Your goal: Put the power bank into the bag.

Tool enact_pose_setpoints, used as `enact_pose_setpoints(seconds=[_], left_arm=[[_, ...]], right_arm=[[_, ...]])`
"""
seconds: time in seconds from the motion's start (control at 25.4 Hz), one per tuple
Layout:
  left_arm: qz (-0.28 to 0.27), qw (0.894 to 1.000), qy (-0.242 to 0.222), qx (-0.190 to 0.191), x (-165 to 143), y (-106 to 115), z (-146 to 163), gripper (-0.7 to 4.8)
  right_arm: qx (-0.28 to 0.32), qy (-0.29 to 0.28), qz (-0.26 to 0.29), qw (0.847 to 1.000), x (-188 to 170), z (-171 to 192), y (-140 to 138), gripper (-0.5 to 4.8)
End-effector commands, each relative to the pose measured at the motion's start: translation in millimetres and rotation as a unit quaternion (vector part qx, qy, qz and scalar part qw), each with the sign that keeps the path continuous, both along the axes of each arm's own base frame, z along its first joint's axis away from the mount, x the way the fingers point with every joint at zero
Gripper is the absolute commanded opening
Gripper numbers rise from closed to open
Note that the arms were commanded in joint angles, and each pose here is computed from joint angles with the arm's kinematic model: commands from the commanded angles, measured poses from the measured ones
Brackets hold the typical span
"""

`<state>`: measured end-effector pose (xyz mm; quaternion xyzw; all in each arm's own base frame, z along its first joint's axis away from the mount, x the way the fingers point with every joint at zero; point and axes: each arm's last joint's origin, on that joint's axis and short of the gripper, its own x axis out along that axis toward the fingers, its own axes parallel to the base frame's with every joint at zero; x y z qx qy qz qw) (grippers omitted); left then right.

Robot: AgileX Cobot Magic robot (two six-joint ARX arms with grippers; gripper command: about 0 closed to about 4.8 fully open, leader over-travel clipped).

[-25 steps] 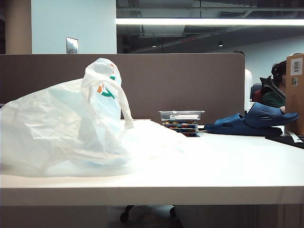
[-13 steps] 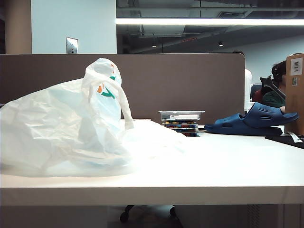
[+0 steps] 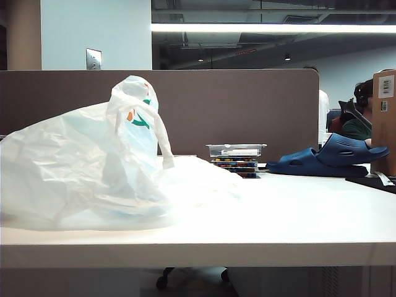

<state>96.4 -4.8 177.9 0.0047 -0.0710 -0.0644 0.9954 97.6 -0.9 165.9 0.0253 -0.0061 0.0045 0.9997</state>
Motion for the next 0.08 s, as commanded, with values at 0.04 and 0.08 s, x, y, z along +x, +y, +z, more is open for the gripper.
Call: enact_pose_setpoints(seconds=[0.04,0.08], left_arm=[[-0.002,1.0,-0.006,-0.001,-0.5,-0.1,2.3,-0.06],[-0.002,1.0,-0.007,-0.001,-0.5,-0.1,2.3,-0.06]], right_arm=[[0.0,-0.007,-0.001,1.0,-0.1,0.0,-0.1,-0.08],[0.0,-0.007,-0.001,1.0,-0.1,0.0,-0.1,-0.08]])
